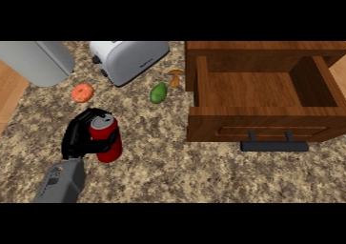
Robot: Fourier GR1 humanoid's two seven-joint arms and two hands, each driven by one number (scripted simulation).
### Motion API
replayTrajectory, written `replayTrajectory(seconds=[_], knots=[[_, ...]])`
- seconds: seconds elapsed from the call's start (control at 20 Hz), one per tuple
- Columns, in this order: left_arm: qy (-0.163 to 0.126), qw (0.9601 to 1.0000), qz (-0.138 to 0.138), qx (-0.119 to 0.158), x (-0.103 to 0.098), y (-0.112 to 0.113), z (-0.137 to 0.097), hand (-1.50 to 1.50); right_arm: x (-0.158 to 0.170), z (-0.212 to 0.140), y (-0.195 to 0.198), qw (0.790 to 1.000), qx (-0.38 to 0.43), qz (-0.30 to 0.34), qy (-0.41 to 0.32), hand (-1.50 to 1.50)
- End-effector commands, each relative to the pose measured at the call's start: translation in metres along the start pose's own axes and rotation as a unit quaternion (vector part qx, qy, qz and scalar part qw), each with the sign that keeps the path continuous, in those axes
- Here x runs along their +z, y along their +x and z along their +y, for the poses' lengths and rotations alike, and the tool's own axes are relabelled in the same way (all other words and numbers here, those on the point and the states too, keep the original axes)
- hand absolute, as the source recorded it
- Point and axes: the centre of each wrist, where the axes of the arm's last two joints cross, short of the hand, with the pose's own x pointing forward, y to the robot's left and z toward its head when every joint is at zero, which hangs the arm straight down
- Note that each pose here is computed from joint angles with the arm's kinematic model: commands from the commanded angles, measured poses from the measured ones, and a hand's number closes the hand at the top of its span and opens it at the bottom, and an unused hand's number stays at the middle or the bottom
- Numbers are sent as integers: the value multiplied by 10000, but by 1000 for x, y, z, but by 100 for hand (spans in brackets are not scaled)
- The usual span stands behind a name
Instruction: Pick up the can, place it into the drawer and close the drawer
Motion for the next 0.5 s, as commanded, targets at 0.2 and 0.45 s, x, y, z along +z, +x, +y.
replayTrajectory(seconds=[0.2,0.45], knots=[[63,9994,-344,14,-9,29,-22,150,-7,2,4,9999,-80,-60,-109,-150],[-260,9979,-581,-145,-23,76,-73,150,8,-5,9,10000,-43,-58,37,-150]])
